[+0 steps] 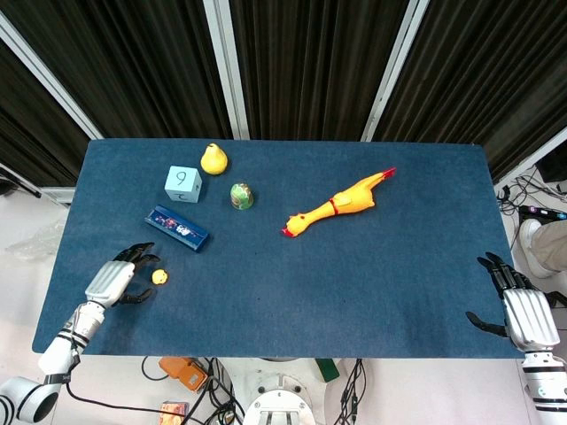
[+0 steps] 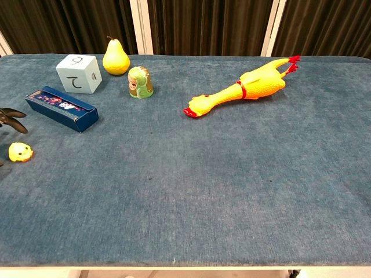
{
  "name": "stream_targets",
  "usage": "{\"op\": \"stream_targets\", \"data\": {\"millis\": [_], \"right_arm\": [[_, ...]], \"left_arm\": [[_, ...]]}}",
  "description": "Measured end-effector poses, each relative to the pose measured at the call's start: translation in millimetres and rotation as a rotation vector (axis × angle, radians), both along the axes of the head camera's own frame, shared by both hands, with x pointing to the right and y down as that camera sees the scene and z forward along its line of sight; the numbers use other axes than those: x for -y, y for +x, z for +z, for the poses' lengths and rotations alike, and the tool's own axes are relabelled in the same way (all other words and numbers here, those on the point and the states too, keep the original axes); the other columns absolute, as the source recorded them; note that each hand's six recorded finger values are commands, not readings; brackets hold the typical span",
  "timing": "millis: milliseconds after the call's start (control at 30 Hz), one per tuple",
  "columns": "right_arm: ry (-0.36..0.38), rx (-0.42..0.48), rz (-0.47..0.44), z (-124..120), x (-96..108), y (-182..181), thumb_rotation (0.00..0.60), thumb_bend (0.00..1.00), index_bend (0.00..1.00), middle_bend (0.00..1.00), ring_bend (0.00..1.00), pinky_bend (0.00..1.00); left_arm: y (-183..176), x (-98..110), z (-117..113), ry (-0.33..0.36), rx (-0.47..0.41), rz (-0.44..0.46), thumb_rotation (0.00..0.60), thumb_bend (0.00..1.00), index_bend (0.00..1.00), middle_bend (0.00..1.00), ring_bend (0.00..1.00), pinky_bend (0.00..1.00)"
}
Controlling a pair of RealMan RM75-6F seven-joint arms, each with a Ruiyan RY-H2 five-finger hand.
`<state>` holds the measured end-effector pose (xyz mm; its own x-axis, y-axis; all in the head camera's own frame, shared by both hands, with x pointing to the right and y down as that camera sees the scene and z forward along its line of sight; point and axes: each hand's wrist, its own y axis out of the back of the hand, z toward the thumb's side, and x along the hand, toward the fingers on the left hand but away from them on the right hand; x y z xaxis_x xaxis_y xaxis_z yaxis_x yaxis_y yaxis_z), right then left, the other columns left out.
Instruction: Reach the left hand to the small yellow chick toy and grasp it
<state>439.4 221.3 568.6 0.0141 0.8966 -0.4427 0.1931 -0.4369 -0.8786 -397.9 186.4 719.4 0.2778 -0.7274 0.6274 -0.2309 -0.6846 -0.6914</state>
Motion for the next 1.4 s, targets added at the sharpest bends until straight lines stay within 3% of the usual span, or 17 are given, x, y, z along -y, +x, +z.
{"op": "stream_targets", "data": {"millis": [667,1033,1400], "right_arm": [[-0.001,-0.003,-0.003,0.6,0.4,-1.1,0.600,0.26,0.18,0.15,0.23,0.27],[-0.001,-0.002,-0.002,0.8,1.0,-1.0,0.600,0.26,0.18,0.15,0.23,0.27],[0.000,0.002,-0.004,0.3,1.1,-0.8,0.600,0.26,0.18,0.15,0.23,0.27]], "left_arm": [[4.7,-1.1,8.3,-0.025,0.022,0.015,0.600,0.27,0.34,0.04,0.00,0.12],[7.1,-1.5,14.8,-0.046,0.032,0.022,0.600,0.30,0.47,0.04,0.00,0.12],[7.1,5.3,3.5,-0.030,0.033,0.026,0.600,0.33,0.53,0.07,0.00,0.12]]}}
